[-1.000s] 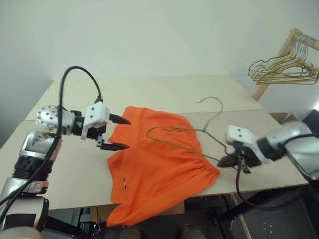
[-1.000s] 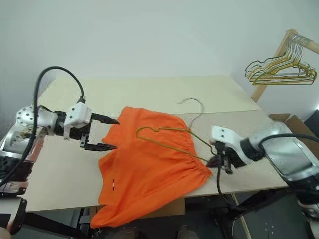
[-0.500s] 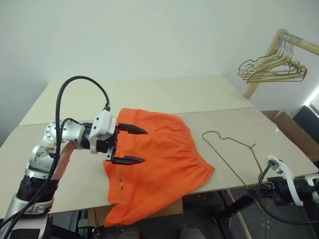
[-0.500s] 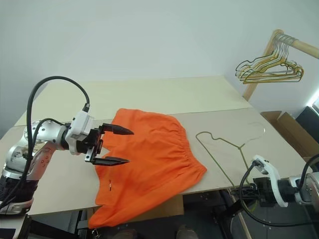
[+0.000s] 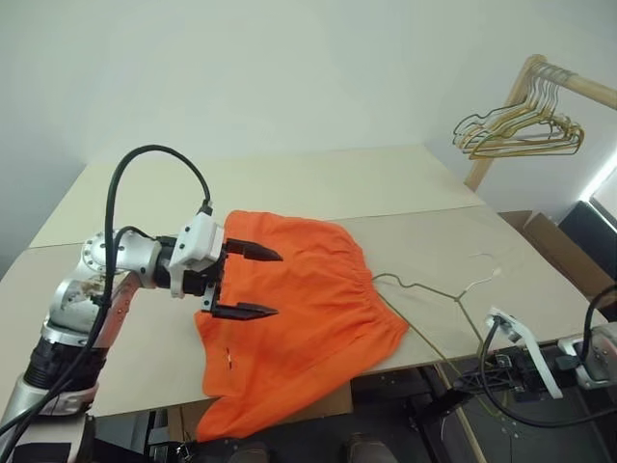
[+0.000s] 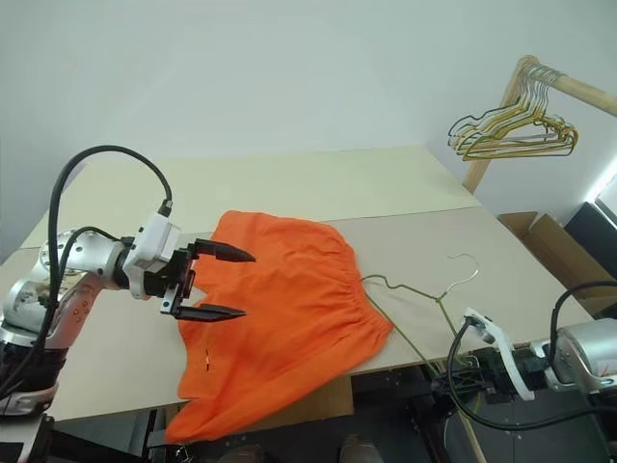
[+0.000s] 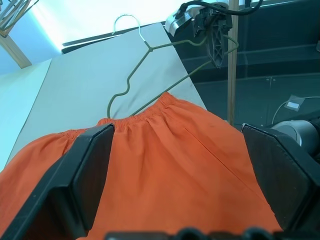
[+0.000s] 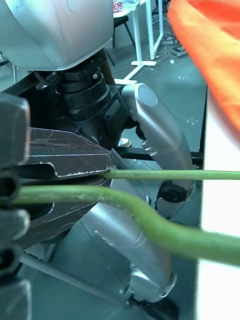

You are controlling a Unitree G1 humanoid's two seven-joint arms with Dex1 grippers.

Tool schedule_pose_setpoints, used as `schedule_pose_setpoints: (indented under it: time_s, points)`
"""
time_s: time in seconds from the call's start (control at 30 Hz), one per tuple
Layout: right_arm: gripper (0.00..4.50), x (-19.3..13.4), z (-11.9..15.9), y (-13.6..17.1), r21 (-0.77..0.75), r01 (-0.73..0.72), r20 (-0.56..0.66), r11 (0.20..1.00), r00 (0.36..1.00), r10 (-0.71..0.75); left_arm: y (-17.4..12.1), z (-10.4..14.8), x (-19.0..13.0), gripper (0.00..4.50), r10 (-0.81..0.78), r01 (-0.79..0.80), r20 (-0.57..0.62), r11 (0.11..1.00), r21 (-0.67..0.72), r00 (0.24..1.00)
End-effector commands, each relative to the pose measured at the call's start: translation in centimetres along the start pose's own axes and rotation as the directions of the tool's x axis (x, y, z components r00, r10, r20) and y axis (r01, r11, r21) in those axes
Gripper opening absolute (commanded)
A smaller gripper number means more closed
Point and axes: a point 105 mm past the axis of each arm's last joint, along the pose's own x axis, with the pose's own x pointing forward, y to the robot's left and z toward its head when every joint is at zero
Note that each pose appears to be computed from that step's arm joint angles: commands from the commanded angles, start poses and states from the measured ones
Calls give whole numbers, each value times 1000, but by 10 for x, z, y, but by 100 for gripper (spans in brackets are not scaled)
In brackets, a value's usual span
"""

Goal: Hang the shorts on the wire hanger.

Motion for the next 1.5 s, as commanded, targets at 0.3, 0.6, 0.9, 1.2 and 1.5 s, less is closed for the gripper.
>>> schedule_pose_setpoints:
  time_s: [0.3,0.6,0.9,1.2,1.5]
  points:
    - [0,-14,-6,28,-150,-133,-91,980,989,120,-5,7,-6,442,13,-13,-4,1000,20,1000]
    - [0,4,21,12,-126,-63,-23,990,998,61,-4,8,-6,442,21,-20,-12,999,35,1000]
    - [0,11,-5,16,-189,-118,-204,975,976,79,-5,8,-9,442,26,-25,-29,999,47,999]
    - [0,13,26,10,-176,-96,-124,980,990,75,-6,5,-9,442,29,-26,-35,997,66,999]
    - [0,34,28,10,-196,-134,-170,971,980,101,-6,5,-11,442,38,-35,-47,996,78,998]
